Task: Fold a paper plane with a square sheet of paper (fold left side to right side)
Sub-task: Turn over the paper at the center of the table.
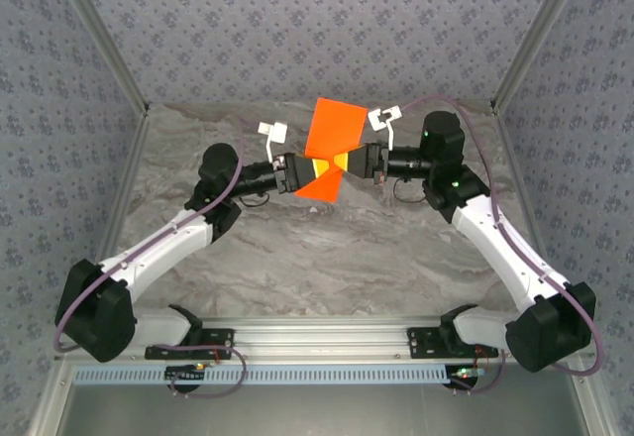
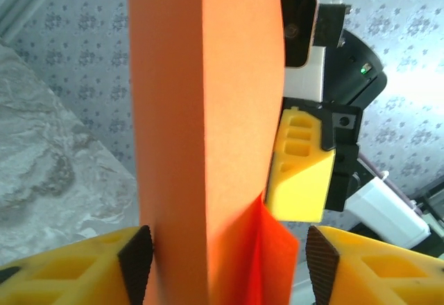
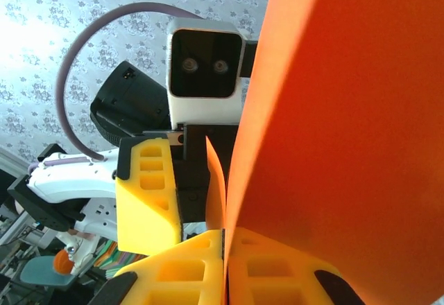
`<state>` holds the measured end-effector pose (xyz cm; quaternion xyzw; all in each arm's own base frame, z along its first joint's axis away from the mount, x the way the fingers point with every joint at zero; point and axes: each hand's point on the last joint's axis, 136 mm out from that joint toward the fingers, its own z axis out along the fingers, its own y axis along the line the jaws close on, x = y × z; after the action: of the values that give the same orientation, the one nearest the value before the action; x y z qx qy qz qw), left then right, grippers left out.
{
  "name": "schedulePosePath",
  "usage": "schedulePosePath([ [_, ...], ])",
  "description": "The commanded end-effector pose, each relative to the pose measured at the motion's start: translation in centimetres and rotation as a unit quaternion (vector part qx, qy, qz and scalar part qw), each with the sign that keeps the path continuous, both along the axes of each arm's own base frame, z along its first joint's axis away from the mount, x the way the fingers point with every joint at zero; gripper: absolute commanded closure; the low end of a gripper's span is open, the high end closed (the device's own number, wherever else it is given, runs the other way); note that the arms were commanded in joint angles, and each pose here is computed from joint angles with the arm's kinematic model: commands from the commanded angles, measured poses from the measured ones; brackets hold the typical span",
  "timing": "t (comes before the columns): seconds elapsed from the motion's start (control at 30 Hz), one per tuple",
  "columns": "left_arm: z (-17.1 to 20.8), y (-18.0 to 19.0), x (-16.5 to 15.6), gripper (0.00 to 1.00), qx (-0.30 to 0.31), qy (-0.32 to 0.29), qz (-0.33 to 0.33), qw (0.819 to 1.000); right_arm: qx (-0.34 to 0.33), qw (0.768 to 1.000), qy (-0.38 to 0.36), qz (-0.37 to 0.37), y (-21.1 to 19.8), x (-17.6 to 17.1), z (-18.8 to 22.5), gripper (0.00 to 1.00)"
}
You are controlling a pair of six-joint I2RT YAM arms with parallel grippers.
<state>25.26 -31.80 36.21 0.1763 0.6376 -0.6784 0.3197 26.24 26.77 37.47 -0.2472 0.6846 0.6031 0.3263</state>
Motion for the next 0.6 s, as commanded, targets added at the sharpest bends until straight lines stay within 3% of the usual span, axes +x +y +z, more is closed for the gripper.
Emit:
schedulePosePath([
  [0.0, 2.6, 0.4, -1.2, 0.50, -0.026, -0.050, -0.008, 0.998, 0.015, 1.000, -0.015, 0.011, 0.1, -0.8, 1.9, 0.93],
  [0.23, 1.6, 0.9, -1.5, 0.82, -0.015, -0.047, 0.002, 0.999, 0.012, 1.000, -0.004, 0.008, 0.0, -0.8, 1.1, 0.91],
  [0.4, 0.1, 1.0, -1.5, 0.98, 0.019, -0.042, 0.017, 0.999, -0.006, 1.000, -0.006, -0.007, -0.5, -0.8, 0.3, 0.74],
  [0.5, -2.6, 1.0, -1.4, 1.00, 0.103, -0.045, 0.055, 0.992, -0.056, 0.997, -0.001, -0.049, -1.7, -0.3, -1.7, 0.60],
  [0.57, -4.9, 1.2, -1.7, 1.00, 0.195, -0.068, 0.094, 0.974, -0.100, 0.991, 0.009, -0.091, -3.2, 0.2, -3.6, 0.52],
])
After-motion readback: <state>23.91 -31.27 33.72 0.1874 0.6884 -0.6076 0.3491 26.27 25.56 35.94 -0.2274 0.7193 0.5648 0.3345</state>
